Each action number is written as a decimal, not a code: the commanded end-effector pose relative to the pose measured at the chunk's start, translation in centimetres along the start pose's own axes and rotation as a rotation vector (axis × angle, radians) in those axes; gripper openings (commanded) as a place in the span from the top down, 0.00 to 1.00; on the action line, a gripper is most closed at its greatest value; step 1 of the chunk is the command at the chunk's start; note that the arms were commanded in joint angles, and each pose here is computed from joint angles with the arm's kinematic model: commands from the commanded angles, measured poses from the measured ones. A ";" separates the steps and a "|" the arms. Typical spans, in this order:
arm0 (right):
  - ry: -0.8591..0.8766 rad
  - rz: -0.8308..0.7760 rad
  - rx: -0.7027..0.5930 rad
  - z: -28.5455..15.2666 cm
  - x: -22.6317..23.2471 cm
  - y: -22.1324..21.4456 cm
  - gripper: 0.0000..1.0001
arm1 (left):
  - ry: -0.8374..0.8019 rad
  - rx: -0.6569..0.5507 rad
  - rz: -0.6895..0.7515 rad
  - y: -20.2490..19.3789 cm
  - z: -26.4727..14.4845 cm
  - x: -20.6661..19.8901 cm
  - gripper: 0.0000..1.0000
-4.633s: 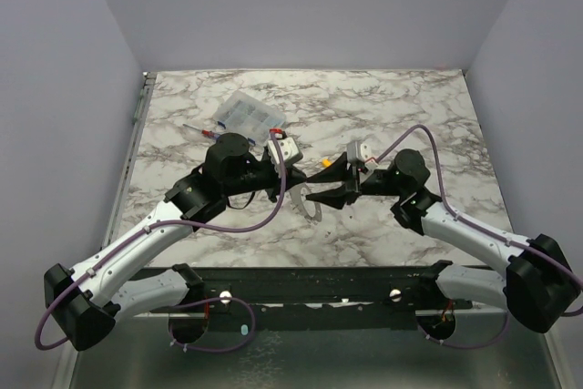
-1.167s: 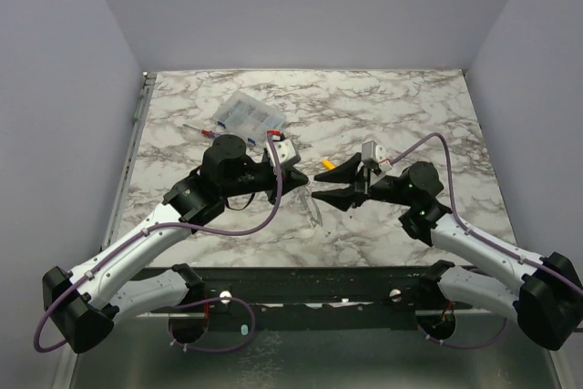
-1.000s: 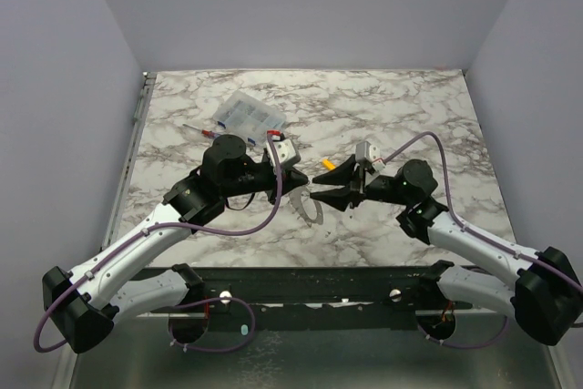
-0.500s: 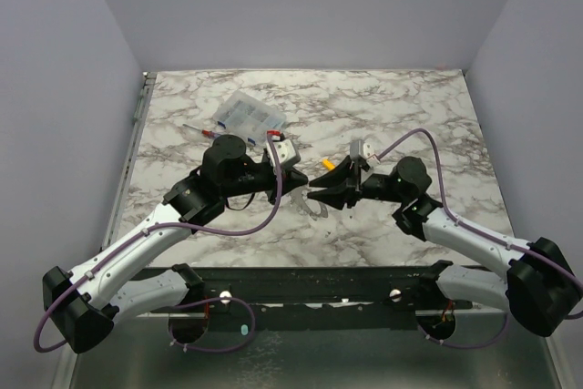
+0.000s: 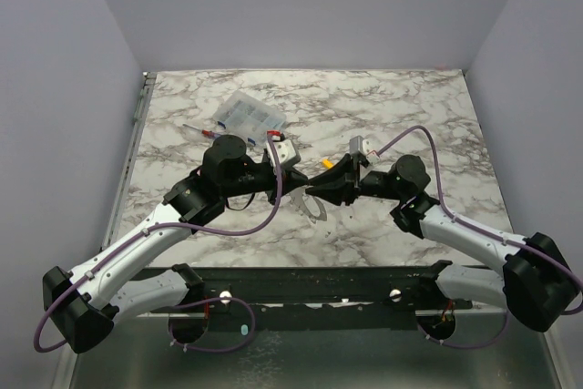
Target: Put the keys on the keyring
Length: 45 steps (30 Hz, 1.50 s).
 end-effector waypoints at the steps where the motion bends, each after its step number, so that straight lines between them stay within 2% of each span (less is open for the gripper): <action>1: 0.043 -0.031 -0.030 0.5 0.3 1.2 0.73 | -0.031 -0.034 0.008 0.5 0.0 -0.3 1.00; 3: 0.043 -0.030 -0.031 0.6 0.2 1.1 0.80 | -0.032 -0.033 0.008 0.5 0.0 -0.3 1.00; 10: 0.053 -0.024 -0.033 0.7 0.2 1.1 0.89 | -0.032 -0.032 0.007 0.4 0.0 -0.3 1.00; 13: 0.071 -0.020 -0.020 0.8 0.2 0.9 0.99 | -0.032 -0.032 0.007 0.4 0.0 -0.3 1.00; 22: 0.092 -0.033 0.006 0.7 0.3 0.7 0.99 | -0.024 -0.042 0.010 0.6 -0.1 -0.3 1.00; 25: 0.085 -0.061 -0.009 0.4 0.6 1.0 0.99 | -0.016 -0.054 0.013 0.8 -0.3 -0.4 0.81; 29: 0.078 -0.086 -0.028 0.1 0.9 1.2 0.99 | -0.005 -0.079 0.022 1.4 -1.0 -0.5 0.52; 32: 0.088 -0.080 -0.044 -0.1 1.3 1.5 0.99 | 0.012 -0.132 0.049 2.5 -2.2 -0.8 0.39; 34: 0.098 -0.076 -0.066 -0.2 1.8 2.0 0.99 | 0.022 -0.180 0.062 3.4 -3.2 -1.2 0.38; 39: 0.109 -0.050 -0.175 -1.0 3.4 3.8 0.99 | -0.001 -0.300 0.095 5.2 -5.9 -2.8 0.46; 45: 0.169 0.008 -0.331 -1.6 5.3 6.0 0.99 | -0.089 -0.455 0.079 5.8 -7.2 -4.7 0.48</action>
Point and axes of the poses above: each gripper's point midway between its finger pads, its own z axis out along the fingers, its own x axis along the line the jaws close on, y = z × x, the point moved 9 cm from there along -z, back along the fingers, and after that the axes turned 7 degrees about z, right-handed, at the moved point
